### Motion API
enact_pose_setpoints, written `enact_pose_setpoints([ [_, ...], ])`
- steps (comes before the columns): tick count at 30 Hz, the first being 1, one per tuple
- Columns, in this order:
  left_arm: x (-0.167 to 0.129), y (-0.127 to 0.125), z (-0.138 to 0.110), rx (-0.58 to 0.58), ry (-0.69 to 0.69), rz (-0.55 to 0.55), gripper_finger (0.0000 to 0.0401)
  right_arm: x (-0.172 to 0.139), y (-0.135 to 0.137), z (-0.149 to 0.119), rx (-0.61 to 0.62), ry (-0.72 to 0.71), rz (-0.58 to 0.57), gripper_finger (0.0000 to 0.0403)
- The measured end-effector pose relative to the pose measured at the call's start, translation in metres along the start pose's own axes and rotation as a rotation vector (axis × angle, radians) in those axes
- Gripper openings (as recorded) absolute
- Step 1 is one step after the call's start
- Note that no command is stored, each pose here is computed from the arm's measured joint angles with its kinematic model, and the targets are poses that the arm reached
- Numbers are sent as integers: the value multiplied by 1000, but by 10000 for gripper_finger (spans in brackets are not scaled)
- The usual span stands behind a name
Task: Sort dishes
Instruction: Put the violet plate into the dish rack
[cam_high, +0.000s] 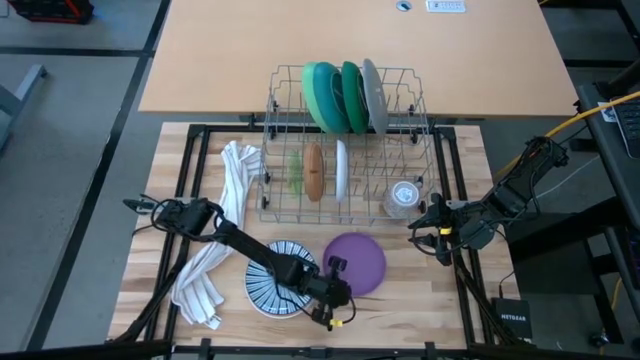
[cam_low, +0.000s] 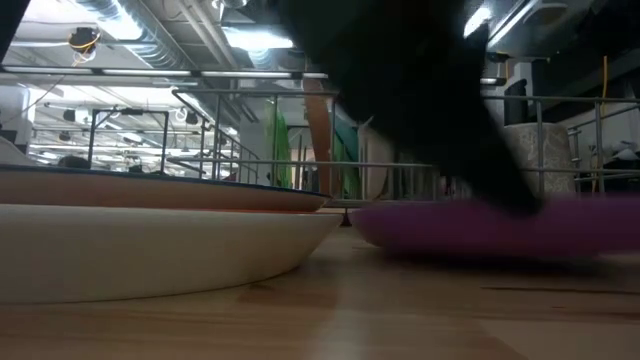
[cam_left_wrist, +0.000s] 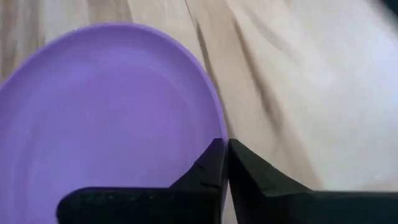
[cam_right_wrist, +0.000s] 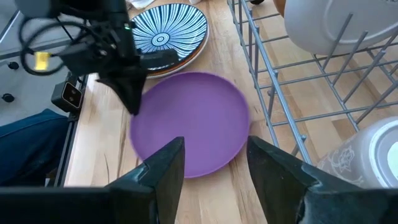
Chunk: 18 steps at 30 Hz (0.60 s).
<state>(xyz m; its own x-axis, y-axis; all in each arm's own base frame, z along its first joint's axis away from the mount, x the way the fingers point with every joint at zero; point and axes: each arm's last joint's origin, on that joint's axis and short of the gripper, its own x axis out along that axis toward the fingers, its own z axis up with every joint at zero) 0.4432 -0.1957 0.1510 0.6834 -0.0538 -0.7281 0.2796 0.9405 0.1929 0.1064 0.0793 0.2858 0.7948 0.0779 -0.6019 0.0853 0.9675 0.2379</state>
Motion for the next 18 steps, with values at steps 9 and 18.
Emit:
enact_pose_setpoints([
  [9,-5,-2,12,-157,-51,-7,3,-1,0,0,-1,-2,2,179],
  [18,-4,-2,1,-101,55,-2,4,0,0,-1,-6,10,1,179],
])
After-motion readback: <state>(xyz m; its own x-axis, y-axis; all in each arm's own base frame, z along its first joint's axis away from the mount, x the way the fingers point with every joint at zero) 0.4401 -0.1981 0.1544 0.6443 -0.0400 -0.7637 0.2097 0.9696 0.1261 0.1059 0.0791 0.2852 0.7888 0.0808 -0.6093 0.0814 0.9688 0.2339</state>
